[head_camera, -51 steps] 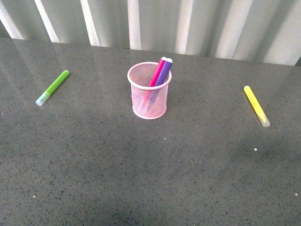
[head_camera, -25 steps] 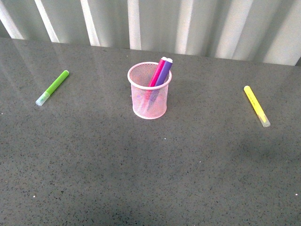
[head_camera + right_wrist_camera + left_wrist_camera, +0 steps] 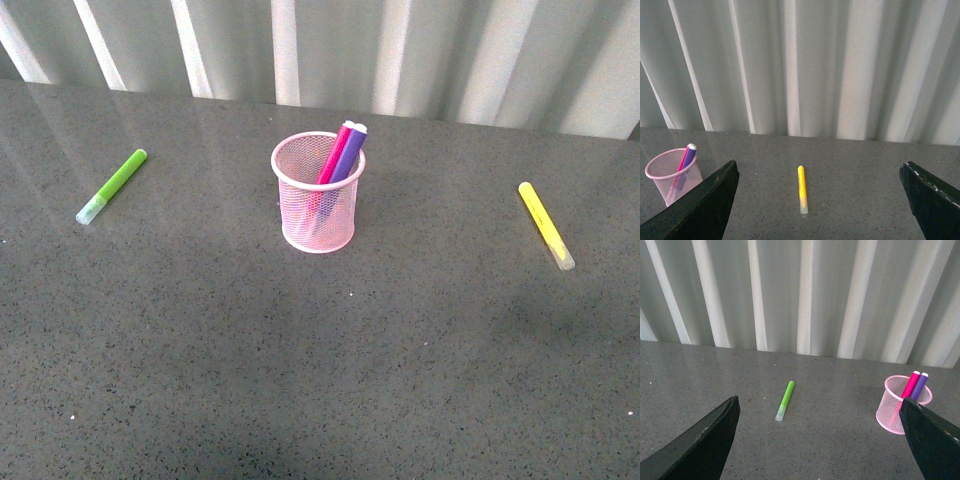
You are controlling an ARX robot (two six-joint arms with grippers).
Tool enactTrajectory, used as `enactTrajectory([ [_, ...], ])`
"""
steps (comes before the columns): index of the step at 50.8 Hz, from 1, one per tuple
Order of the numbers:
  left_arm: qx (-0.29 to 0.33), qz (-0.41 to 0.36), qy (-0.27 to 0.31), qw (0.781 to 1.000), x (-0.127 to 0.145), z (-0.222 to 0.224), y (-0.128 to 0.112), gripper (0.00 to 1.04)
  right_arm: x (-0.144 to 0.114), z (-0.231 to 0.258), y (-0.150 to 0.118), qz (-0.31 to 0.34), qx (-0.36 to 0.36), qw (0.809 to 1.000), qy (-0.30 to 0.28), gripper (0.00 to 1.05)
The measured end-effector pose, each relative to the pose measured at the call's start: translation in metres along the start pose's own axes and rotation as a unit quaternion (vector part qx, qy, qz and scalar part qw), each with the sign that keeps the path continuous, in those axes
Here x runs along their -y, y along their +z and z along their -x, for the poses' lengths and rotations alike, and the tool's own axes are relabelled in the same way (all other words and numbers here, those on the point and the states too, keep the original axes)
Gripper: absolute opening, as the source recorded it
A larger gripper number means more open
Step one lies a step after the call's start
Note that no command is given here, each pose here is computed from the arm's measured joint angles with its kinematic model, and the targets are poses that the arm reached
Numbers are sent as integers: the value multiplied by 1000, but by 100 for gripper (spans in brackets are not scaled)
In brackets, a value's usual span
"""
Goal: Insert purple and pink pens into pink cup
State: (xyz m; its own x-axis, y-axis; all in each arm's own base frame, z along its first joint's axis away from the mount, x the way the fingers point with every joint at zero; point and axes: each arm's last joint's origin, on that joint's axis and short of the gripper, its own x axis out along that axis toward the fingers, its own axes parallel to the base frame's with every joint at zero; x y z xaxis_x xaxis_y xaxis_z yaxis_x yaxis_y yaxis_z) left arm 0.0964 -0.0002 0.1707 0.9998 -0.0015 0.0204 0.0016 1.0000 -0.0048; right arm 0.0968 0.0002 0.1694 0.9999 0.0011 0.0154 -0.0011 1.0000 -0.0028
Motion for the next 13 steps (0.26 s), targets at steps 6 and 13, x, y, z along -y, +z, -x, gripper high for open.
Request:
enactTrajectory([
  [6,0,0,0,1000,0,0,0,98,0,0,0,0,0,1000,0,98],
  [13,0,0,0,1000,0,0,0,98,0,0,0,0,0,1000,0,98],
])
